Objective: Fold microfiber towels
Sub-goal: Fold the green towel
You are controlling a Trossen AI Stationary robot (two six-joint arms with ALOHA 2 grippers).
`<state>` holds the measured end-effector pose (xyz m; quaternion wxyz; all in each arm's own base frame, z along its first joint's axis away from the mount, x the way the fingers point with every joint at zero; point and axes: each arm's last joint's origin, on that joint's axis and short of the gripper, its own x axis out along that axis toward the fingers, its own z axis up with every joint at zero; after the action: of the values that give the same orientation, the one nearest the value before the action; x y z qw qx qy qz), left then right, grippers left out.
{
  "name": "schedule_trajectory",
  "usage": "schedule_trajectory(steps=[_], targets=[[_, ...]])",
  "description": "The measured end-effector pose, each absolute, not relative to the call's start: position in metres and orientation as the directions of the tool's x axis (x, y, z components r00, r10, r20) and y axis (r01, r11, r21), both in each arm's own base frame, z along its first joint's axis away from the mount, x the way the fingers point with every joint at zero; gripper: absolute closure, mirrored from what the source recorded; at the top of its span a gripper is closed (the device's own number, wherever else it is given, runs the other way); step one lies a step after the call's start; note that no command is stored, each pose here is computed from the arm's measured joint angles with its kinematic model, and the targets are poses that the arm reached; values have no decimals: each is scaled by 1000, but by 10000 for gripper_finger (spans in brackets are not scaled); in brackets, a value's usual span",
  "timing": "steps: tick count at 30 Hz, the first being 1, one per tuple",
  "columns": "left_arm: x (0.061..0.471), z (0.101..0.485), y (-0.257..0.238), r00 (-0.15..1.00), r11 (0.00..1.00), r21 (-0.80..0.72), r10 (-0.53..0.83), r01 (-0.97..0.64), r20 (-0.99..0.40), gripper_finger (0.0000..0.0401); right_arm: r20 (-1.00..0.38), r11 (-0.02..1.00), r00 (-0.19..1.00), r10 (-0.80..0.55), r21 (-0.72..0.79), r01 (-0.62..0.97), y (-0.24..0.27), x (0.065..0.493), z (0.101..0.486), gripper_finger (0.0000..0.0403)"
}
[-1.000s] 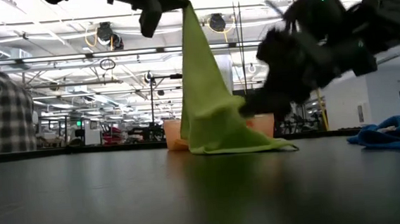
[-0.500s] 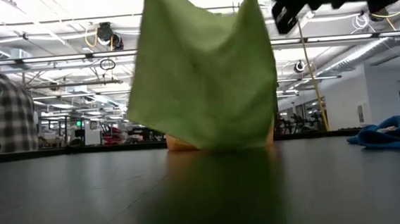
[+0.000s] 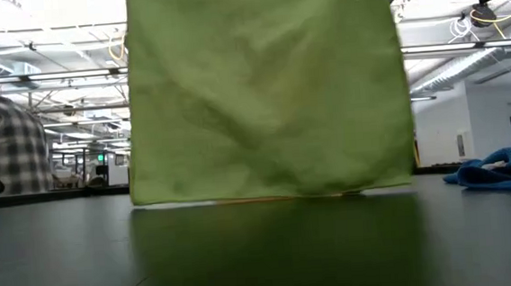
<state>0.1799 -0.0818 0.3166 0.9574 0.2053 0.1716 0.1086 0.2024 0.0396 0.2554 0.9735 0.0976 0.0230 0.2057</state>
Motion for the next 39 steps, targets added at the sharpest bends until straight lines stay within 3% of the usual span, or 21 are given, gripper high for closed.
schedule_trajectory(steps=[6, 11, 14, 18, 22, 31, 39], targets=[[164, 324, -107, 966, 945, 328, 79, 6, -247, 399, 49, 836, 857, 513, 201, -511, 50, 202, 273, 403], [147, 335, -105, 976, 950, 307, 110, -49, -186, 398, 67, 839, 860, 505, 194, -508, 49, 204, 285, 403], [140, 329, -91, 946, 940, 304, 228, -153, -230, 399, -23, 877, 902, 432, 245, -414, 37, 207, 277, 403], [140, 308, -70, 866, 924, 259, 362, -283, -345, 399, -198, 951, 959, 205, 274, -147, 17, 211, 259, 403], [146, 275, -54, 798, 911, 237, 411, -338, -440, 397, -330, 961, 942, 63, 274, 32, -1, 216, 241, 403], [159, 202, -18, 748, 916, 213, 401, -340, -529, 394, -536, 947, 844, -38, 251, 202, -31, 237, 192, 403], [159, 173, 9, 772, 933, 150, 354, -326, -527, 393, -564, 942, 823, -65, 238, 238, -42, 248, 173, 403]])
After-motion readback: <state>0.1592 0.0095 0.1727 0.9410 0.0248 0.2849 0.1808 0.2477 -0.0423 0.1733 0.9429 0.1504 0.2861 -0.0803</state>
